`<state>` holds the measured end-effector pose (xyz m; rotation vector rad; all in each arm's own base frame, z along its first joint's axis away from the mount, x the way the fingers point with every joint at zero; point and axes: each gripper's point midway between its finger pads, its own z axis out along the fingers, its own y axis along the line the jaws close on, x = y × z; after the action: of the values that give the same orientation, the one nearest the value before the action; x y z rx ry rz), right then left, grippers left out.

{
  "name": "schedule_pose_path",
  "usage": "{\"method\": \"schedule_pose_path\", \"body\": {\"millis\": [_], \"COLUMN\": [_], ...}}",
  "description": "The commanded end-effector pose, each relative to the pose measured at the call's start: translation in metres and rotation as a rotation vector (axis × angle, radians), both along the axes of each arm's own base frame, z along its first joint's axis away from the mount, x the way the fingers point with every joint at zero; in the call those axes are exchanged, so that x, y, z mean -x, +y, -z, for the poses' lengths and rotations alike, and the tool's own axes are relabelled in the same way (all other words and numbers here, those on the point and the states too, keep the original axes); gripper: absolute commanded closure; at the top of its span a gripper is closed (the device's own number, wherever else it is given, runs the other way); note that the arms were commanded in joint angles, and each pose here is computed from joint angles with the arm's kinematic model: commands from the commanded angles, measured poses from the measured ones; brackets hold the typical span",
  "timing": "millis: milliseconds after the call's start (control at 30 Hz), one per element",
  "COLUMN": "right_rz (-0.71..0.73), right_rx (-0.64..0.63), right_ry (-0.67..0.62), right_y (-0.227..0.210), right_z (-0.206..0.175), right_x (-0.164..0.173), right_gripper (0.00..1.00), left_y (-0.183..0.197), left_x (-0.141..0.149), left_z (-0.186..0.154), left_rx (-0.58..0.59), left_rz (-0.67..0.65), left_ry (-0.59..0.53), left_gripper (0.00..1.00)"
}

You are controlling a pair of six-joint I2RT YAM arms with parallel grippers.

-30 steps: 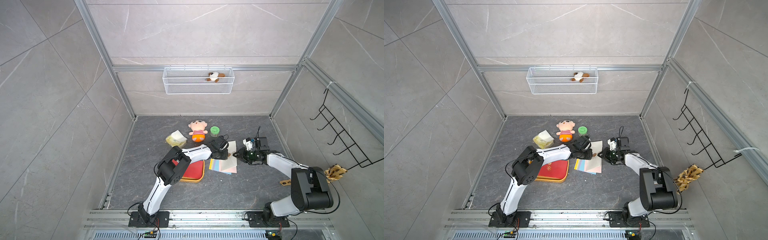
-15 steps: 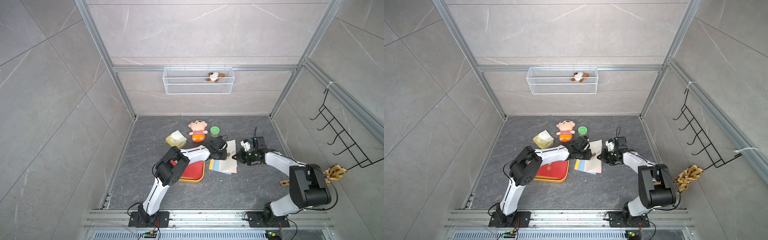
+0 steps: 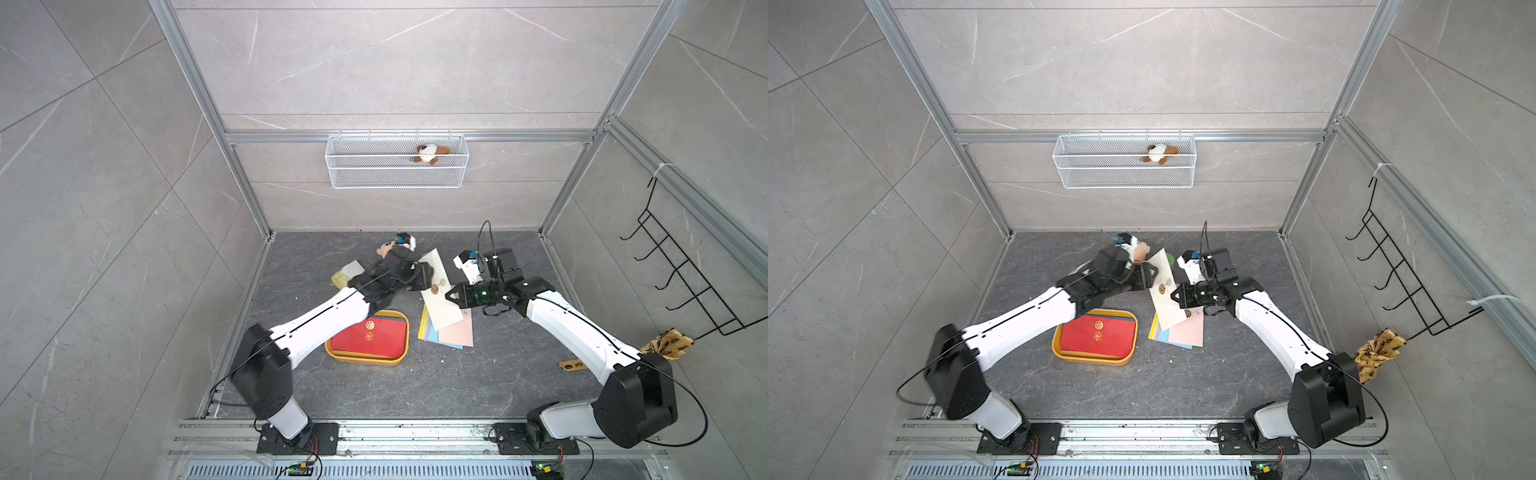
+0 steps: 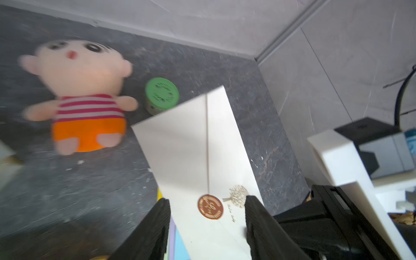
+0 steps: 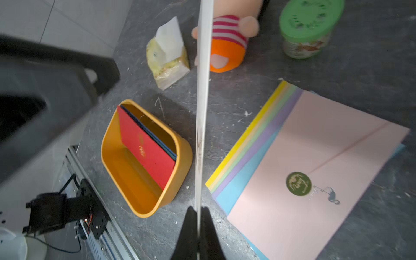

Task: Put the sealed envelopes into the storage box
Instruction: Pick up the envelope from the center of the board, then place the envelope in the storage box.

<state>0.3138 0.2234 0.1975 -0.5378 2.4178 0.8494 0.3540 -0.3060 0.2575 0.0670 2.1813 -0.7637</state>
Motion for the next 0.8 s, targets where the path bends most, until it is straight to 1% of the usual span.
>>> {"method": "schedule_pose_path", "body": {"millis": [0,67,133,200,267,367,500,667,767], "right_rz": [-0.177,-0.282,-0.403,-0.495,-0.597,-0.728,-0.819,-0.865,-0.887], "right_rx": [0.068,0.075,0.084,0.127,0.196,0.303,0.405,0.439,0.459], "right_ry": [-0.065,-0.094,-0.108,-0.098,-0.1,-0.108,-0.122,-0.138,-0.144], "right_y": [0.021,0.039,0.059,0.075,0.091,0.115,0.139,0.158,0.166], "right_z": [-0.009,-0.015,-0.018,-0.014,-0.007,0.002,0.016,0.019,0.024], "right_x": [0.019,0.029,0.043,0.053,0.063,0.071,0.071,0.064,0.063], "right_gripper": [1.0,1.0,1.0,1.0,1.0,1.0,1.0,1.0,1.0], "left_y": [0.068,0.104,0.138,0.161,0.177,0.195,0.212,0.217,0.219], "left_x": [0.007,0.015,0.025,0.037,0.048,0.061,0.074,0.08,0.082], "left_z": [-0.002,-0.006,-0.01,-0.012,-0.013,-0.011,-0.012,-0.003,-0.004], "left_rx": [-0.023,-0.026,-0.052,-0.085,-0.117,-0.154,-0.172,-0.198,-0.199], "left_rz": [-0.125,-0.178,-0.232,-0.272,-0.296,-0.324,-0.365,-0.368,-0.373], "left_ry": [0.008,0.003,-0.01,-0.02,-0.033,-0.051,-0.079,-0.065,-0.073], "left_gripper": [0.41,0.4,0.39,0.38,0.38,0.38,0.37,0.37,0.37]}}
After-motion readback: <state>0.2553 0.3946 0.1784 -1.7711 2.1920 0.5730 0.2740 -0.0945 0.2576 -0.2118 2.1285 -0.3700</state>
